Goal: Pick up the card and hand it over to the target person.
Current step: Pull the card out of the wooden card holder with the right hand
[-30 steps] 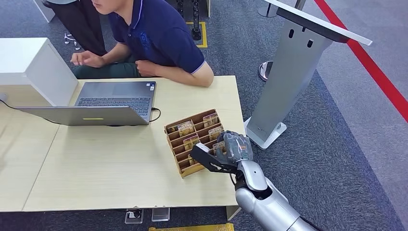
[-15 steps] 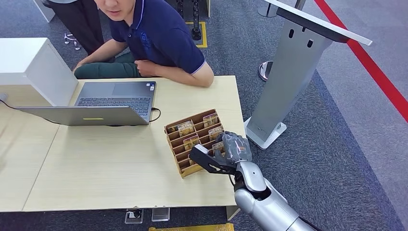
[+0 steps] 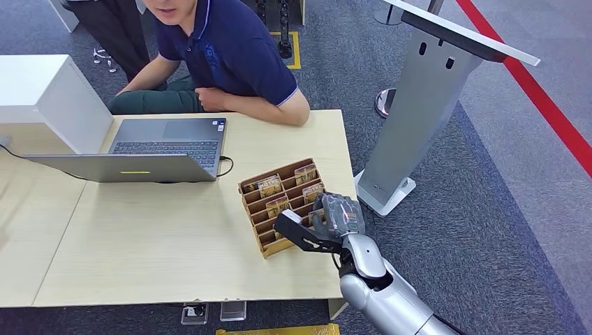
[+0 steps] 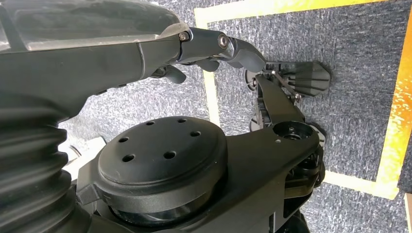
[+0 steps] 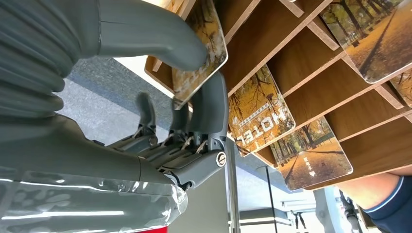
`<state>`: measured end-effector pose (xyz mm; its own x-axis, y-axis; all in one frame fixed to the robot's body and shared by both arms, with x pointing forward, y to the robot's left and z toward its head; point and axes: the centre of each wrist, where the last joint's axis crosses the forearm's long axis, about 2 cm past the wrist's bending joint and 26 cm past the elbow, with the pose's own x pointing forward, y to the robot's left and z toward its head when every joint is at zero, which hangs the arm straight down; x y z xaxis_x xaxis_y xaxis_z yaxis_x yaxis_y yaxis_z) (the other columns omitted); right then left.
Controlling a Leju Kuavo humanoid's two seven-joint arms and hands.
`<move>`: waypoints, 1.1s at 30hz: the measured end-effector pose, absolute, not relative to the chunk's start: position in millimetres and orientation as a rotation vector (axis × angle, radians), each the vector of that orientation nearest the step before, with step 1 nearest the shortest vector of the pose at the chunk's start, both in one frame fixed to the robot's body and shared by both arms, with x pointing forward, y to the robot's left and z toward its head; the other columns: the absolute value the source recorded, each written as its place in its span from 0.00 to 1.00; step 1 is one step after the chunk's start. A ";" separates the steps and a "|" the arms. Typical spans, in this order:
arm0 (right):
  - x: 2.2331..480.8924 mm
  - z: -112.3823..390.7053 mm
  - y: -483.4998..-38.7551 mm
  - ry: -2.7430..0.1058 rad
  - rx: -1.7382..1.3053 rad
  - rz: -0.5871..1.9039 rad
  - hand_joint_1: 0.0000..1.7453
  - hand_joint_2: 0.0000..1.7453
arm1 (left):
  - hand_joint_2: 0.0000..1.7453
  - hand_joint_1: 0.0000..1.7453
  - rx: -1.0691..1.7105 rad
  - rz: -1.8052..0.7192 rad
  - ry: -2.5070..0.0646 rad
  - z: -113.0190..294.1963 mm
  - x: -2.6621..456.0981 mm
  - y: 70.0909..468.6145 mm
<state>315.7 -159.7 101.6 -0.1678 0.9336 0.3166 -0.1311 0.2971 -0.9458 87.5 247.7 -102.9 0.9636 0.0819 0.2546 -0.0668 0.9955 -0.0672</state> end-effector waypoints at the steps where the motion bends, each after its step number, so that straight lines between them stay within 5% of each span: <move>1: 315.7 101.5 -159.7 -1.398 -0.805 1.151 0.79 1.00 | 1.00 0.00 -0.058 0.076 -0.260 -102.9 87.4 247.8; 17: 317.2 112.3 -156.0 -1.450 -0.787 1.142 0.89 1.00 | 1.00 0.00 -0.060 0.081 -0.270 -102.8 88.2 248.3; 33: 343.6 213.8 -134.2 -1.751 -0.854 1.127 0.89 1.00 | 1.00 0.00 -0.066 0.025 -0.276 -100.7 97.7 246.8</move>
<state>343.6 -134.2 213.8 -0.3944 0.8703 0.2950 0.0917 0.3567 -0.9297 97.7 246.8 -100.7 0.9619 0.0338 0.2712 -0.0159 0.9976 -0.0681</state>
